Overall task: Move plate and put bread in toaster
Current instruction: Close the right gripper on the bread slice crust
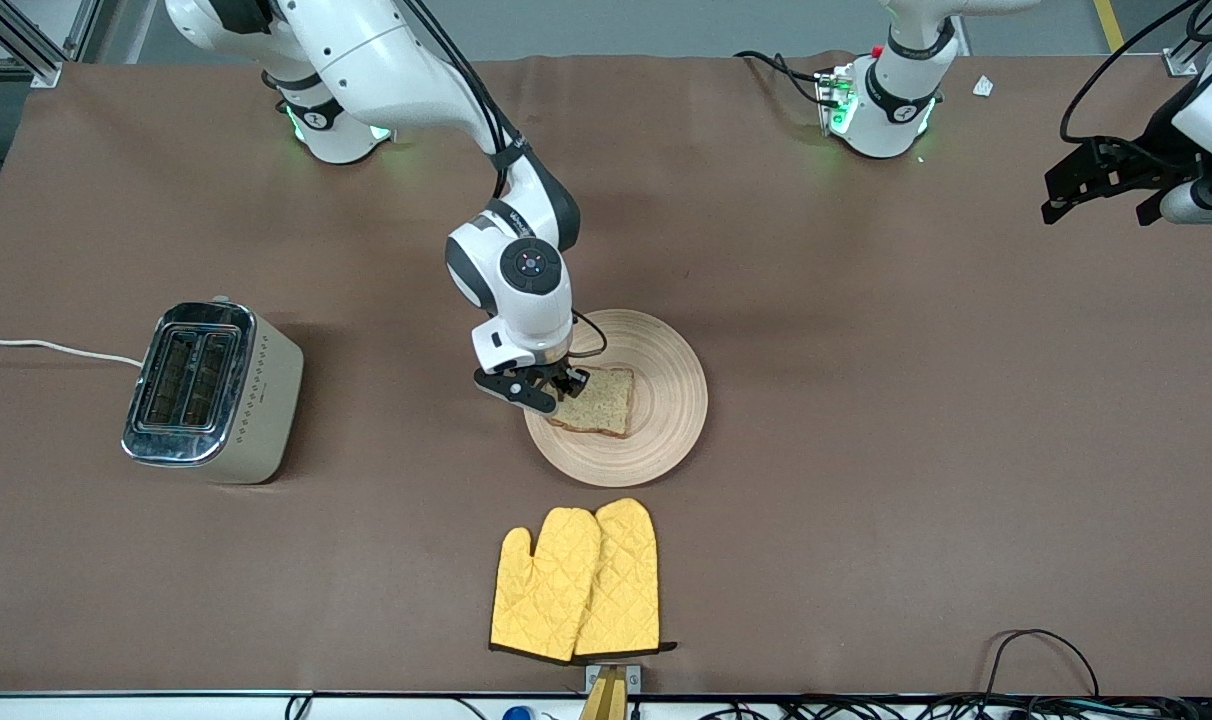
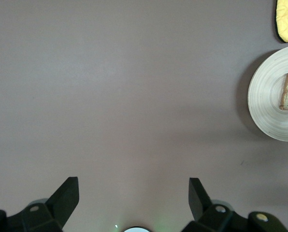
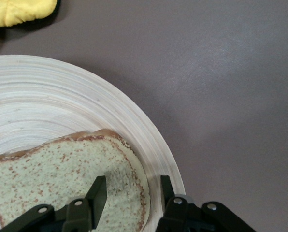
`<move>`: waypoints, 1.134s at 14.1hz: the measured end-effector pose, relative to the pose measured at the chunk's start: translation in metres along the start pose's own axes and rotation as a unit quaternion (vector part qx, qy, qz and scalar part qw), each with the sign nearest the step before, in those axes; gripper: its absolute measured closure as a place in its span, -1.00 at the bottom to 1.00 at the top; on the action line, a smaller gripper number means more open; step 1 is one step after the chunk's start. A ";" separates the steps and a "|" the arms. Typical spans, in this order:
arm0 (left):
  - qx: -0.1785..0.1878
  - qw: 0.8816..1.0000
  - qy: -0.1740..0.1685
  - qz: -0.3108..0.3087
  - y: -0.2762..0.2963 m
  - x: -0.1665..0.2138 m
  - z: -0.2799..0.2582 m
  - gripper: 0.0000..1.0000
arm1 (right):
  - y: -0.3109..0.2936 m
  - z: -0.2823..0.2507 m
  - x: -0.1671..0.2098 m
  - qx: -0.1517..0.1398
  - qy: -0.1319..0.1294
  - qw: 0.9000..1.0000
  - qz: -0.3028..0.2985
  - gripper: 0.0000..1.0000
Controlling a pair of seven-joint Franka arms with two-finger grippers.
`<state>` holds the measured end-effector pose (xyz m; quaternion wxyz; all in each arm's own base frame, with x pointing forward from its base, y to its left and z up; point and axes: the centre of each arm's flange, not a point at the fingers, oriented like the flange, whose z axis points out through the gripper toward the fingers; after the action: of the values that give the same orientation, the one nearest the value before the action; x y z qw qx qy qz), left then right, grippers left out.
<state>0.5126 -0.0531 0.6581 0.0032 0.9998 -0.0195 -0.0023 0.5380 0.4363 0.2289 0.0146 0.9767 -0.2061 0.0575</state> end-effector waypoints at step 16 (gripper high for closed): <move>0.000 1.000 -0.005 -0.001 -0.001 0.003 0.005 -1.00 | -0.004 0.008 -0.005 -0.003 0.001 1.000 0.004 0.44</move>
<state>0.5157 -0.0519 0.6532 0.0032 0.9998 -0.0182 -0.0070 0.5360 0.4414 0.2201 0.0179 0.9757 -0.2105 0.0580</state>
